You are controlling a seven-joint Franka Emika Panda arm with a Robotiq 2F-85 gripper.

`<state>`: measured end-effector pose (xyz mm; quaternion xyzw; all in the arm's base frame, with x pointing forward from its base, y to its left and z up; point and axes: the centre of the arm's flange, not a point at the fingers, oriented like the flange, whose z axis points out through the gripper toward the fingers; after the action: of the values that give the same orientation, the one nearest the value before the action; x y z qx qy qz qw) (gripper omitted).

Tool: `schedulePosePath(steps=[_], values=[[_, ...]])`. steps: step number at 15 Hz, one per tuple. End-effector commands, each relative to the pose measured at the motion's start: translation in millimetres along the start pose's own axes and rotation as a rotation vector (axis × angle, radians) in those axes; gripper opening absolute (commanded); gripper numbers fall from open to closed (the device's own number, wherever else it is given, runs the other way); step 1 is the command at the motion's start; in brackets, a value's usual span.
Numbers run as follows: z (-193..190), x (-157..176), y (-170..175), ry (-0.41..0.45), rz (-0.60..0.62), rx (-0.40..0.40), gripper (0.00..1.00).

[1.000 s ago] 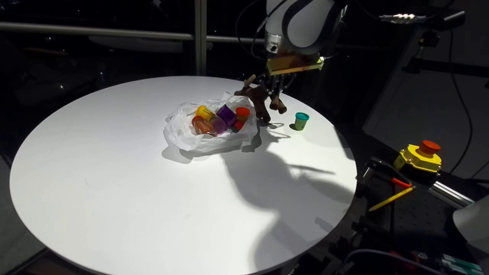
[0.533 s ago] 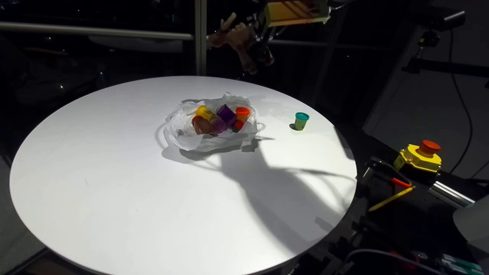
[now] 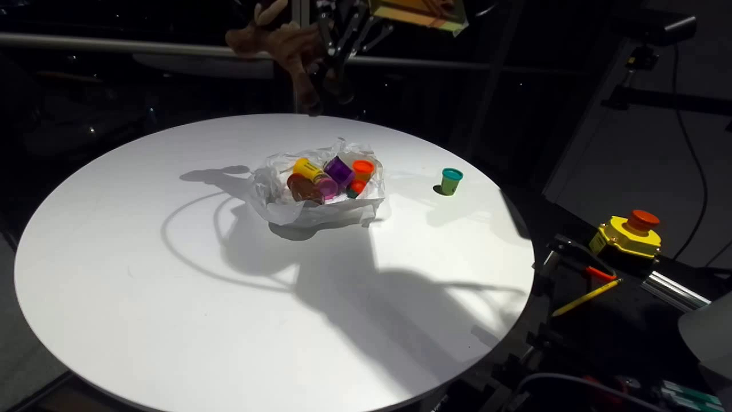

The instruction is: Put all the objects on the table in the white plastic bag

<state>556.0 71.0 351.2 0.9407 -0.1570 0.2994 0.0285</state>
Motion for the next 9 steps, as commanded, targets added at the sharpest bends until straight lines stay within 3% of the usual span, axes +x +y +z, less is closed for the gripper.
schedulePosePath(steps=[1, 4, 6, 9], values=[[60, -2, -8, -0.165, -0.023, 0.094, 0.04], [90, -38, -13, -0.302, -0.024, 0.131, 0.04], [103, -49, -16, -0.348, -0.016, 0.145, 0.04], [113, -27, -7, -0.355, 0.0, 0.169, 0.04]])
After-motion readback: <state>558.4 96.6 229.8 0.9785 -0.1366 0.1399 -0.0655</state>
